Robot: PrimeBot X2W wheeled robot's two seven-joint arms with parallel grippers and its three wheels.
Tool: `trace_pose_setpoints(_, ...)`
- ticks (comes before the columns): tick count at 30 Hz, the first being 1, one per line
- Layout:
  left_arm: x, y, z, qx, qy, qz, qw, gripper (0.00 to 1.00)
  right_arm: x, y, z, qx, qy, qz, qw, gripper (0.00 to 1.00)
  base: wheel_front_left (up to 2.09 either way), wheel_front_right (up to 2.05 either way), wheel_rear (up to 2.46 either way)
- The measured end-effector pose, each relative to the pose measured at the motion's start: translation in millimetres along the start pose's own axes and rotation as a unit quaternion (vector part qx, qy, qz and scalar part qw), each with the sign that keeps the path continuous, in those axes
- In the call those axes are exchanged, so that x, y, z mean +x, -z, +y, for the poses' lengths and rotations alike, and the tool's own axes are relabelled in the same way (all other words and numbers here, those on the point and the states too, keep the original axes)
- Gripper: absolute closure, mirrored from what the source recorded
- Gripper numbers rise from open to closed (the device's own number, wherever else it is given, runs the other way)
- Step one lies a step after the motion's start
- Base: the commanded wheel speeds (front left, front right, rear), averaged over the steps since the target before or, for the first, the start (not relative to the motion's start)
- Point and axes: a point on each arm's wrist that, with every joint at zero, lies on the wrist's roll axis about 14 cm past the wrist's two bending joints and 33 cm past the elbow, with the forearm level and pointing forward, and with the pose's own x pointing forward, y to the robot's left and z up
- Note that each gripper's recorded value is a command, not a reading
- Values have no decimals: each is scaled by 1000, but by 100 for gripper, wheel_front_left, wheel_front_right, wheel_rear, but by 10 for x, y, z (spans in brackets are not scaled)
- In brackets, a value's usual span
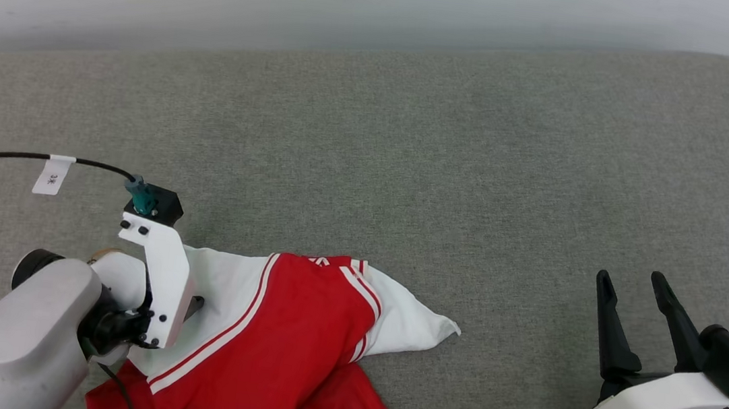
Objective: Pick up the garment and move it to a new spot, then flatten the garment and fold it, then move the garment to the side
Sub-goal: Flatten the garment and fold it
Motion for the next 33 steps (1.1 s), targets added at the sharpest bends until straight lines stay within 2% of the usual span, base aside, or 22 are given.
trace_pose_setpoints(1, 25, 6, -11, -2, 3, 9, 1000, 35, 1, 19, -15, 0, 2, 3, 1000, 0, 0, 0, 0)
trace_pose_setpoints(2, 43, 10, -24, -3, 6, 16, 1000, 61, 7, 24, -23, 0, 4, 3, 1000, 0, 0, 0, 0)
trace_pose_setpoints(3, 58, 17, -34, -4, 8, 22, 1000, 94, 10, 29, -33, 0, 5, 4, 1000, 0, 0, 0, 0)
trace_pose_setpoints(4, 75, 26, -51, -5, 10, 26, 1000, 100, 11, 38, -36, 1, 5, 5, 1000, 0, 0, 0, 0)
trace_pose_setpoints(8, 101, -11, -63, 0, 3, 6, 1000, 100, 14, 40, -53, 1, 8, 4, 1000, 0, 0, 0, 0)
trace_pose_setpoints(12, 29, -196, 49, 1, -33, -66, 997, 100, 41, 25, -20, 1, 2, 3, 1000, 0, 0, 0, 0)
trace_pose_setpoints(15, -180, -487, 234, -10, -69, -138, 988, 100, 65, 11, 26, 0, -5, 2, 1000, 0, 0, 0, 0)
trace_pose_setpoints(16, -180, -487, 234, -10, -69, -138, 988, 100, 65, 11, 26, 0, -5, 2, 1000, 0, 0, 0, 0)
trace_pose_setpoints(17, -360, -610, 423, -34, -93, -178, 979, 100, 83, -8, 71, -2, -12, 0, 1000, 0, 0, 0, 0)
trace_pose_setpoints(19, -522, -631, 641, -58, -123, -205, 969, 100, 100, -24, 108, -2, -17, -2, 1000, 0, 0, 0, 0)
trace_pose_setpoints(21, -636, -530, 842, -97, -148, -221, 959, 100, 102, -32, 129, -2, -20, -3, 1000, 0, 0, 0, 0)
trace_pose_setpoints(22, -636, -530, 842, -97, -148, -221, 959, 100, 102, -32, 129, -2, -20, -3, 1000, 0, 0, 0, 0)
trace_pose_setpoints(26, -680, -22, 1099, -174, -187, -204, 945, 100, 92, -21, 141, -4, -22, 1, 1000, 0, 0, 0, 0)
trace_pose_setpoints(30, -540, 594, 1046, -229, -189, -152, 943, 100, 98, -19, 138, -4, -22, 1, 1000, 0, 0, 0, 0)
trace_pose_setpoints(32, -515, 702, 990, -240, -189, -153, 940, 100, 104, -23, 136, -4, -22, 1, 1000, 0, 0, 0, 0)
trace_pose_setpoints(33, -525, 693, 974, -243, -188, -162, 938, 65, 106, -31, 141, -4, -22, 0, 1000, 0, 0, 0, 0)
